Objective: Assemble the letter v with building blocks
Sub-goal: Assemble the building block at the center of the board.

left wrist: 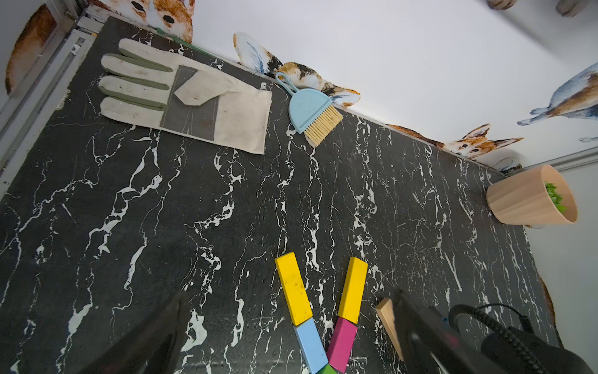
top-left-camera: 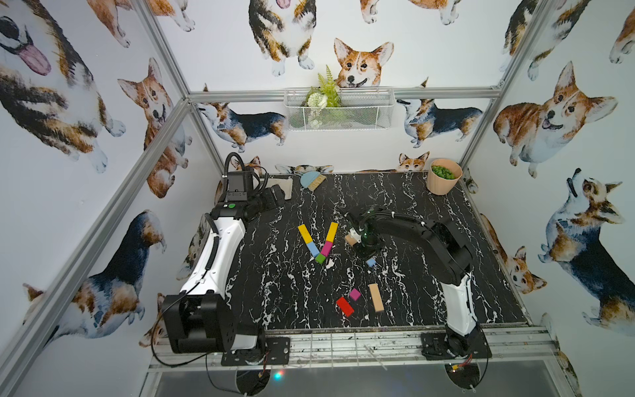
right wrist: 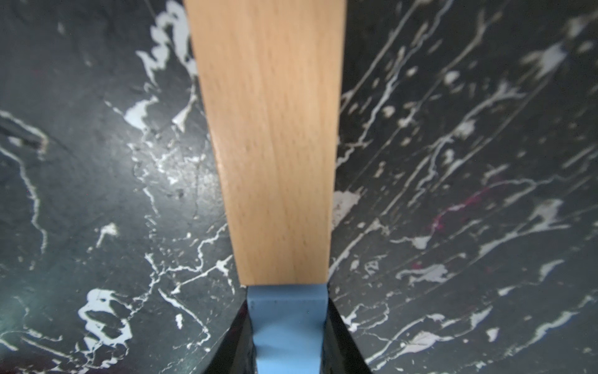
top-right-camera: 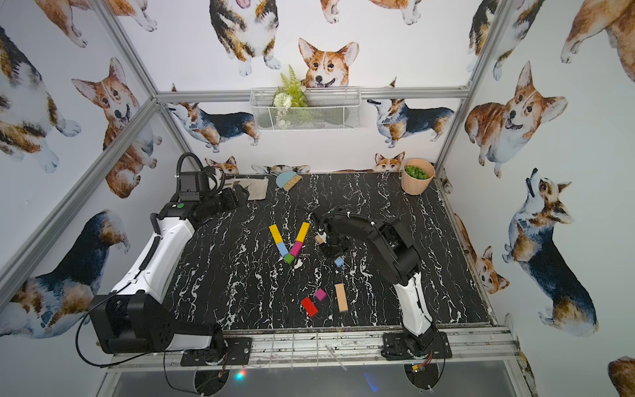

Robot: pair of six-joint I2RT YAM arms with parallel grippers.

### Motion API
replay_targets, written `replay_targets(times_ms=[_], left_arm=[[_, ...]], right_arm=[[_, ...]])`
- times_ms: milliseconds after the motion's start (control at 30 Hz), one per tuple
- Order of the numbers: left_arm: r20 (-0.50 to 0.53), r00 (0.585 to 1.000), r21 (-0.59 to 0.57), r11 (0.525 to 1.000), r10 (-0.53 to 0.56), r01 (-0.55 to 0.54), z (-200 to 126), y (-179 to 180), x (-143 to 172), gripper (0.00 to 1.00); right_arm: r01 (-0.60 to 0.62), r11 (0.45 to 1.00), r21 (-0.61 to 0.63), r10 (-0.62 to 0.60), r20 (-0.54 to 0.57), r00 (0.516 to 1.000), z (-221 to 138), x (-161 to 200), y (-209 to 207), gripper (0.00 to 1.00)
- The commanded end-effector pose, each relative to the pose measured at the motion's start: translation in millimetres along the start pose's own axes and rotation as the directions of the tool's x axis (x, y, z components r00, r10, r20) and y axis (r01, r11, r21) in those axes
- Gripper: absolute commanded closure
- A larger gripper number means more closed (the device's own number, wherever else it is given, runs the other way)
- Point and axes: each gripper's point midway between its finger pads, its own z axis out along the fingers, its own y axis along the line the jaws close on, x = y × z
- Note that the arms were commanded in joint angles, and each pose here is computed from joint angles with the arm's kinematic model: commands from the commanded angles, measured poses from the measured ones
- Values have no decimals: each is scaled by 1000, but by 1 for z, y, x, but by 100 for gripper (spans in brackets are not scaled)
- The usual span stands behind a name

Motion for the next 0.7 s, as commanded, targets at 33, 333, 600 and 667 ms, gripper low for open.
replay_targets(times_ms=[33, 333, 600, 667], left_arm=[[12, 1000, 5, 1000, 6, -6, 0, -1, -4, 0], [6, 1000, 5, 1000, 5, -5, 2, -1, -2, 0], [5, 1000, 3, 1000, 4, -4, 2, 0, -2, 0], [2, 1000, 5, 1000, 4, -4, 3, 0, -1, 0]], right_arm=[[14, 1000, 10, -15, 30, 999, 5, -11, -2, 73], [19, 1000, 6, -19, 31, 999, 6, -16, -1, 72], [15, 1000, -8, -15, 30, 999, 6, -15, 2, 64], [11, 1000, -12, -10, 36, 999, 4, -15, 2, 62]])
